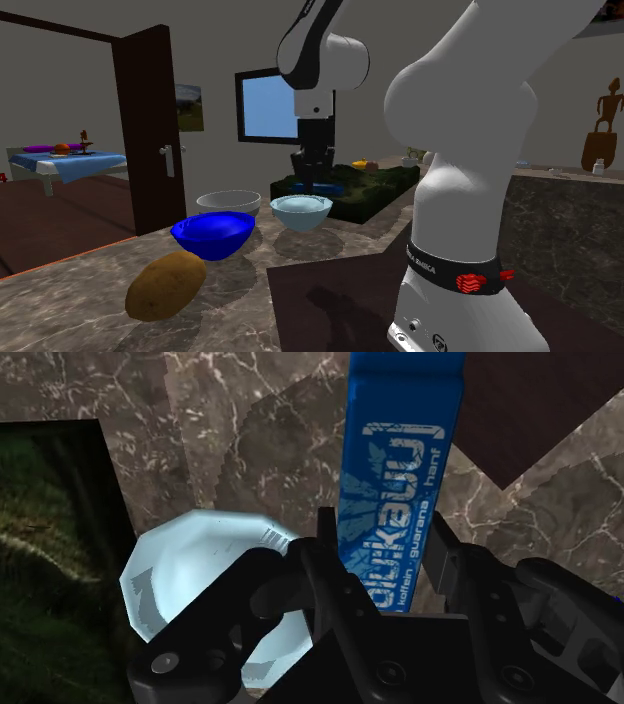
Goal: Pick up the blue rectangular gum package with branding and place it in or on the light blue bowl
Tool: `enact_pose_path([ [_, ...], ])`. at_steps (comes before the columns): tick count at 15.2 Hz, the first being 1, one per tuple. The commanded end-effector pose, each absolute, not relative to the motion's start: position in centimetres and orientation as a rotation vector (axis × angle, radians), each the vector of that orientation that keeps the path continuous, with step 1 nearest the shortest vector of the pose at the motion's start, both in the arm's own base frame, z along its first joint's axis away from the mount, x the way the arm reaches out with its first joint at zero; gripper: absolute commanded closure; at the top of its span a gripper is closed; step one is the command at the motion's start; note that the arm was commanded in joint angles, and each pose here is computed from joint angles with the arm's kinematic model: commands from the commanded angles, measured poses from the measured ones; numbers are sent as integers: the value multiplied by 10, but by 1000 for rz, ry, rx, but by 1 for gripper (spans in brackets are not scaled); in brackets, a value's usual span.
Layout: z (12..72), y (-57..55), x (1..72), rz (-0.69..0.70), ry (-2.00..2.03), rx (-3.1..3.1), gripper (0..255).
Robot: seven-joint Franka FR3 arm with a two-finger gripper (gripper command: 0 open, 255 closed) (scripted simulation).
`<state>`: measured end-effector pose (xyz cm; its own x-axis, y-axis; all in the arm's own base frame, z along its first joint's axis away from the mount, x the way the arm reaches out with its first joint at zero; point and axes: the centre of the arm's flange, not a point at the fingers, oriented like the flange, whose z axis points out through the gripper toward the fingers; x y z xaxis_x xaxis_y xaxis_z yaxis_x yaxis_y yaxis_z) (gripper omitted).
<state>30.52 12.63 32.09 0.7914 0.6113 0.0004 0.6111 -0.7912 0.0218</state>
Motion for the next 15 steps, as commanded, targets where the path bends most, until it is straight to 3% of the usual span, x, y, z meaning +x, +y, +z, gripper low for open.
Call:
enact_pose_path([
  [1, 331, 128, 305, 10, 1008, 2954, 255],
  [3, 340, 128, 305, 10, 1008, 2954, 255],
  [15, 343, 125, 462, 10, 1008, 2954, 255],
])
